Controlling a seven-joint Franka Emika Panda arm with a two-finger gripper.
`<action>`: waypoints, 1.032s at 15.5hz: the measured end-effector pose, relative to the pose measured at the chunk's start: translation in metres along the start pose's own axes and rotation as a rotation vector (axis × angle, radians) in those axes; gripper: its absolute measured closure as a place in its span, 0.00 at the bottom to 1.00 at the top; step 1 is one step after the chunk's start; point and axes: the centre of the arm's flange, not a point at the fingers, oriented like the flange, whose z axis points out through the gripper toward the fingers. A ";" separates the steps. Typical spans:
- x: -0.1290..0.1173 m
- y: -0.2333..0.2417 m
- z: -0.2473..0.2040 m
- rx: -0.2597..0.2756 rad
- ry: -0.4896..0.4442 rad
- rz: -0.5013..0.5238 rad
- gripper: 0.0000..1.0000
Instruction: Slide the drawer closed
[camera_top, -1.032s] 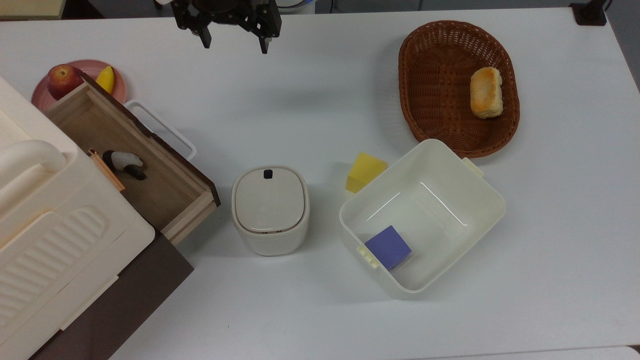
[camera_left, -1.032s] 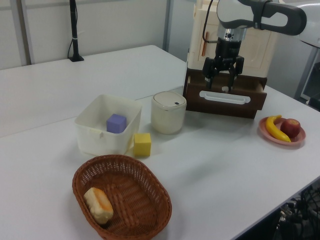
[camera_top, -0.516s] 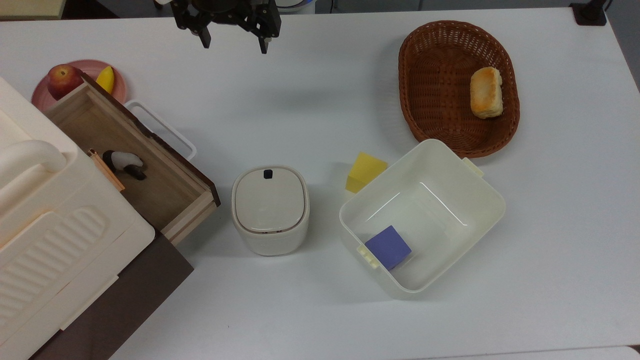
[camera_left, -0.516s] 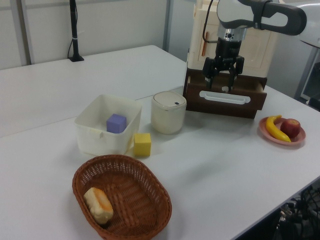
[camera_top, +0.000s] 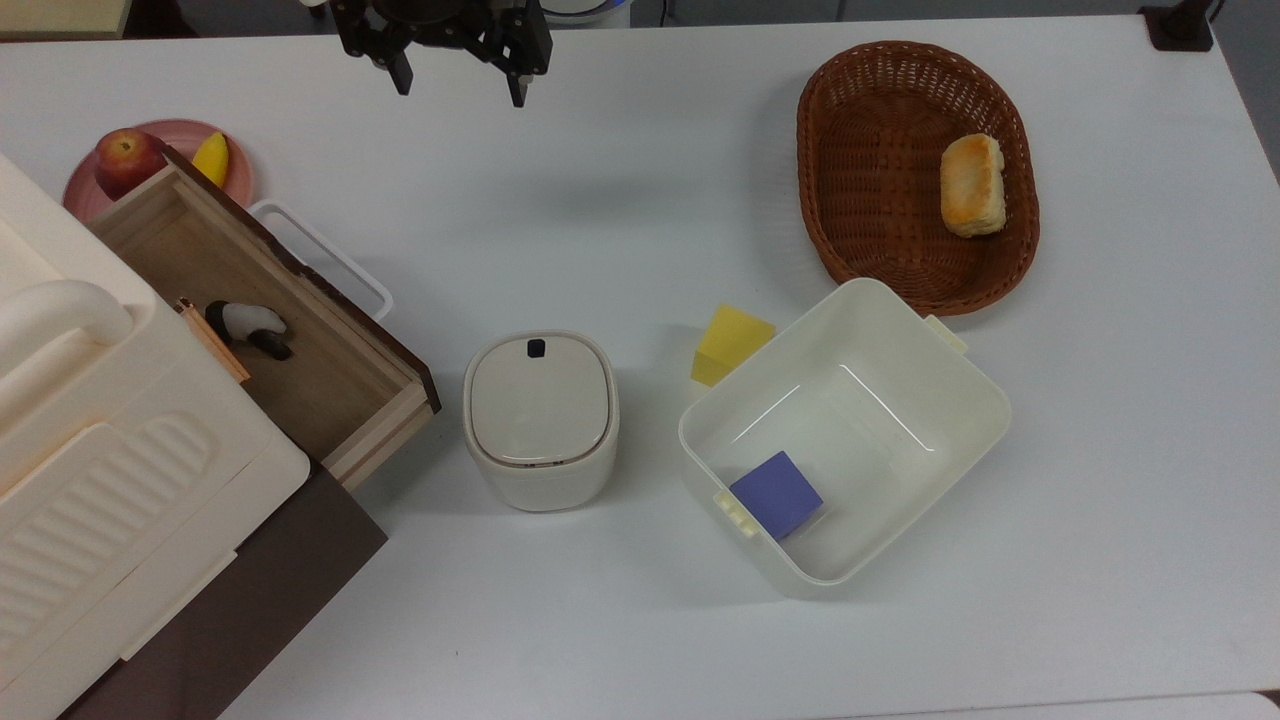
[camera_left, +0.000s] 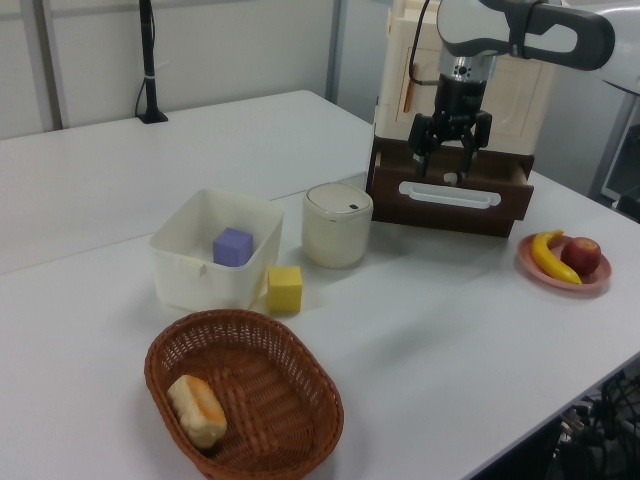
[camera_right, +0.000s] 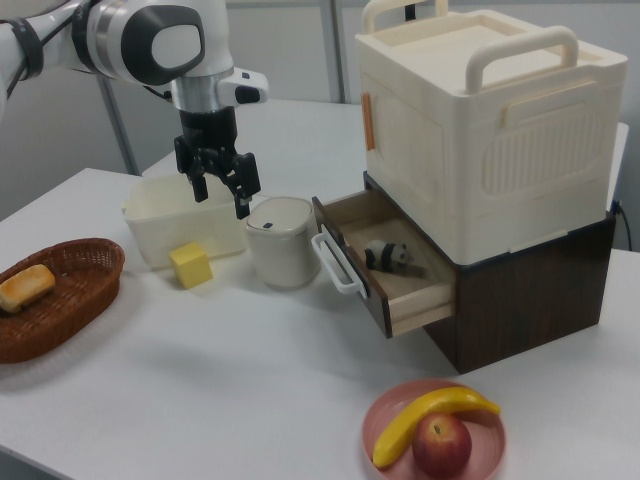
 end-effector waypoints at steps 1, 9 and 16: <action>0.000 0.000 0.000 0.000 0.000 0.000 0.00; 0.001 0.000 0.010 -0.002 -0.020 0.084 0.65; 0.023 0.007 0.065 -0.018 -0.058 0.344 0.99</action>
